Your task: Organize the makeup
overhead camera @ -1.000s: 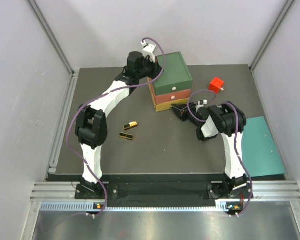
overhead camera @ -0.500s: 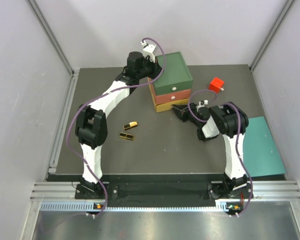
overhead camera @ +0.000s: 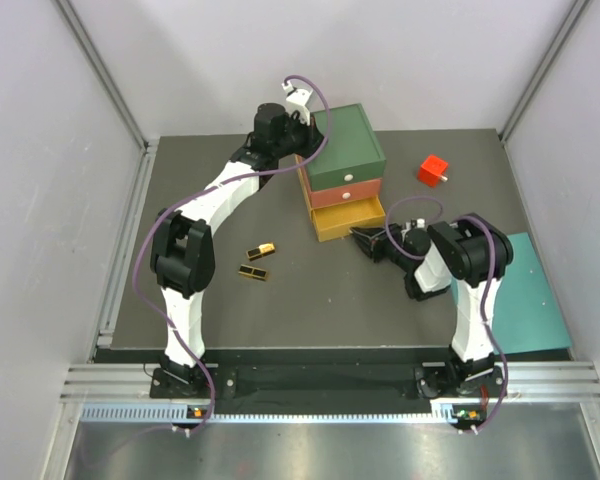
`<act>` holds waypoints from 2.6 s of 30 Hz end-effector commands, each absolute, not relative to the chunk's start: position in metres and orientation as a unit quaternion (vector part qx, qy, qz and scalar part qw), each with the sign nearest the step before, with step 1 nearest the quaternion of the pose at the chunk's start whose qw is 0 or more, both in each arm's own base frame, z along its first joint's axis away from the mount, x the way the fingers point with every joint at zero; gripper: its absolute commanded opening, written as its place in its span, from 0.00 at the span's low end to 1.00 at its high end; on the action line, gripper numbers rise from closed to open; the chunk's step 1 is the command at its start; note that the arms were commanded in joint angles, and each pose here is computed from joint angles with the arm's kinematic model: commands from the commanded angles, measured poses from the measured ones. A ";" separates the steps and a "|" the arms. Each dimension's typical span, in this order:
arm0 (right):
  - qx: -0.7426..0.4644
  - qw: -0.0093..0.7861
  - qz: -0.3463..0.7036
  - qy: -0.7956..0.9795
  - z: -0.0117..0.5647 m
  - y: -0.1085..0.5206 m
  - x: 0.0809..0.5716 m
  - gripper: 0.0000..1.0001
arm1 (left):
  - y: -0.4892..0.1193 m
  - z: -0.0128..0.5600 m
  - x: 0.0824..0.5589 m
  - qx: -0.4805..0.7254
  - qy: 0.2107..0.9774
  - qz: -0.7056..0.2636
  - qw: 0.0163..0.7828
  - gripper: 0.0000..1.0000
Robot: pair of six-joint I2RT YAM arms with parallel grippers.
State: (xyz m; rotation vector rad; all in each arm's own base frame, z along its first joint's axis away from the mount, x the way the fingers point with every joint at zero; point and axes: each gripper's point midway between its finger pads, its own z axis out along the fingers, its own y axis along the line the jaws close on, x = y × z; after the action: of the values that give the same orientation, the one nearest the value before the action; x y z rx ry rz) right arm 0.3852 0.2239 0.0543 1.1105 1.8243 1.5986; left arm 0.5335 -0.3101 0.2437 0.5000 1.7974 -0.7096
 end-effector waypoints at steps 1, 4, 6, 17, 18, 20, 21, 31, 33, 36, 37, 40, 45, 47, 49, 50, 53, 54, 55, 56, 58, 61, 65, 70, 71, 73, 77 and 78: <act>0.390 0.265 0.635 0.613 0.097 0.215 0.372 0.02 | -0.264 0.083 0.487 0.181 0.900 -0.222 0.329 0.00; 0.396 0.258 0.634 0.612 0.098 0.213 0.362 0.02 | -0.265 0.084 0.486 0.180 0.899 -0.224 0.330 0.00; 0.392 0.259 0.636 0.612 0.101 0.213 0.357 0.03 | -0.265 0.084 0.486 0.179 0.899 -0.226 0.329 0.00; 0.344 0.275 0.635 0.635 0.120 0.220 0.353 0.26 | -0.265 0.084 0.485 0.177 0.899 -0.227 0.330 0.00; 0.325 0.285 0.637 0.638 0.135 0.222 0.353 0.28 | -0.265 0.085 0.485 0.177 0.899 -0.226 0.332 0.00; 0.286 0.294 0.600 0.687 0.131 0.230 0.360 0.32 | -0.264 0.085 0.485 0.178 0.899 -0.225 0.332 0.00; 0.258 0.312 0.595 0.694 0.148 0.233 0.363 0.32 | -0.264 0.085 0.485 0.178 0.899 -0.225 0.332 0.00; 0.013 0.384 0.378 0.842 0.176 0.245 0.410 0.27 | -0.264 0.086 0.485 0.180 0.898 -0.224 0.333 0.00; 0.002 0.365 0.352 0.862 0.161 0.242 0.413 0.11 | -0.264 0.087 0.485 0.180 0.898 -0.225 0.333 0.00; -0.025 0.374 0.345 0.861 0.169 0.245 0.418 0.03 | -0.264 0.086 0.484 0.179 0.898 -0.225 0.332 0.00; -0.035 0.379 0.343 0.859 0.172 0.245 0.418 0.02 | -0.264 0.087 0.485 0.179 0.898 -0.226 0.334 0.00; -0.060 0.380 0.338 0.859 0.174 0.251 0.413 0.00 | -0.265 0.089 0.486 0.179 0.896 -0.227 0.336 0.00; -0.122 0.374 0.331 0.858 0.175 0.273 0.392 0.00 | -0.265 0.088 0.486 0.178 0.897 -0.226 0.336 0.00; -0.170 0.370 0.323 0.854 0.175 0.291 0.378 0.00 | -0.265 0.089 0.487 0.179 0.896 -0.227 0.336 0.00; -0.222 0.372 0.311 0.846 0.176 0.305 0.368 0.00 | -0.265 0.088 0.487 0.179 0.896 -0.227 0.336 0.00; -0.251 0.357 0.309 0.845 0.171 0.321 0.352 0.00 | -0.265 0.087 0.486 0.178 0.897 -0.227 0.334 0.00; -0.324 0.343 0.292 0.832 0.162 0.349 0.327 0.01 | -0.265 0.086 0.486 0.178 0.898 -0.227 0.333 0.00; -0.340 0.344 0.290 0.826 0.164 0.356 0.322 0.02 | -0.265 0.086 0.486 0.178 0.898 -0.226 0.333 0.00; -0.369 0.342 0.281 0.817 0.161 0.366 0.312 0.03 | -0.265 0.087 0.486 0.178 0.898 -0.226 0.334 0.00; -0.381 0.335 0.275 0.817 0.154 0.371 0.306 0.06 | -0.265 0.087 0.486 0.179 0.897 -0.226 0.334 0.00; -0.421 0.328 0.264 0.804 0.150 0.381 0.294 0.10 | -0.264 0.087 0.486 0.178 0.898 -0.225 0.334 0.00; -0.463 0.311 0.244 0.793 0.135 0.389 0.279 0.17 | -0.264 0.085 0.485 0.177 0.899 -0.225 0.332 0.00; -0.505 0.295 0.218 0.782 0.116 0.396 0.263 0.35 | -0.265 0.083 0.484 0.177 0.899 -0.227 0.329 0.00; -0.531 0.293 0.202 0.769 0.105 0.412 0.256 0.49 | -0.264 0.083 0.483 0.176 0.899 -0.228 0.329 0.00; -0.535 0.289 0.198 0.769 0.099 0.416 0.256 0.51 | -0.264 0.085 0.483 0.175 0.899 -0.228 0.330 0.00; -0.542 0.296 0.194 0.762 0.101 0.425 0.258 0.55 | -0.264 0.084 0.482 0.175 0.900 -0.228 0.329 0.00; -0.549 0.303 0.192 0.755 0.096 0.448 0.265 0.59 | -0.264 0.084 0.481 0.175 0.899 -0.229 0.328 0.00; -0.548 0.305 0.192 0.754 0.097 0.452 0.265 0.59 | -0.264 0.084 0.481 0.175 0.899 -0.230 0.329 0.00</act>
State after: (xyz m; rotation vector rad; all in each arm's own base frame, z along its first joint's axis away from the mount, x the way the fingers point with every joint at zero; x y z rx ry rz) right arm 0.2546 0.4218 0.0779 -1.4482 2.1035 0.5206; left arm 0.5322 -0.3084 0.2437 0.4913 1.7916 -0.7161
